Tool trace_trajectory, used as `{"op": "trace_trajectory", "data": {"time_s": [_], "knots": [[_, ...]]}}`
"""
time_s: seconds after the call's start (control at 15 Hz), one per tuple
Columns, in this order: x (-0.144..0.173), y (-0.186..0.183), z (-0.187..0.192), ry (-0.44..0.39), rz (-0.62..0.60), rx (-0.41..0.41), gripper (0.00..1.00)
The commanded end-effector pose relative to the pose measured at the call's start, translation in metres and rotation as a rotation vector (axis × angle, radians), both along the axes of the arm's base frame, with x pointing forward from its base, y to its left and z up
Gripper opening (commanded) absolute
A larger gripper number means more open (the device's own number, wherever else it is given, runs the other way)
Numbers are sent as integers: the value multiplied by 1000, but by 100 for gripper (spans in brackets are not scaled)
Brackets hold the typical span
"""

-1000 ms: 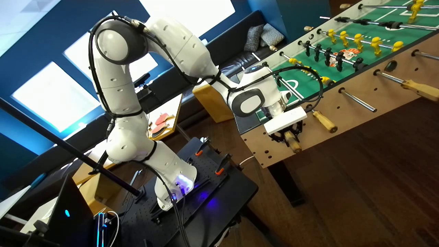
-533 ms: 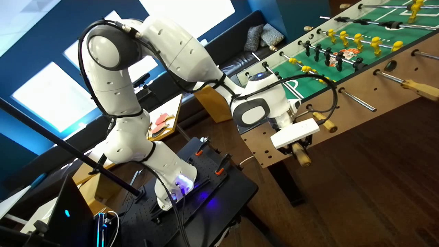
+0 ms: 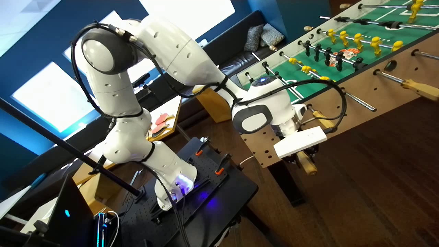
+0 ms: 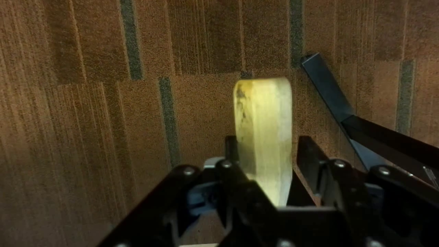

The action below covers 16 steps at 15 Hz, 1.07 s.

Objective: Pull the black rod to the right and rotate it

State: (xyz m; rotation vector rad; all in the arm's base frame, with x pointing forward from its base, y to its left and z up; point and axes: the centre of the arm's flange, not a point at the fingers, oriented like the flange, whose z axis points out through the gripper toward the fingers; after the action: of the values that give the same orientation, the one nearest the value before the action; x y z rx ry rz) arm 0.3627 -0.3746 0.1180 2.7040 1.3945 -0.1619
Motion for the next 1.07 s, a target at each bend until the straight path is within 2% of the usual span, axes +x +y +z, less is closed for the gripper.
{"op": "trace_trajectory", "data": {"time_s": [0.0, 0.2, 0.4, 0.6, 0.8, 1.0], "knots": [[-29, -3, 34, -4, -34, 7, 81], [-46, 2, 54, -3, -48, 23, 100], [-53, 15, 63, -30, -70, -9, 100], [-56, 32, 59, -79, -99, -81, 100], [-59, 45, 51, -177, -132, -169, 100], [-60, 54, 41, -254, -151, -221, 100]]}}
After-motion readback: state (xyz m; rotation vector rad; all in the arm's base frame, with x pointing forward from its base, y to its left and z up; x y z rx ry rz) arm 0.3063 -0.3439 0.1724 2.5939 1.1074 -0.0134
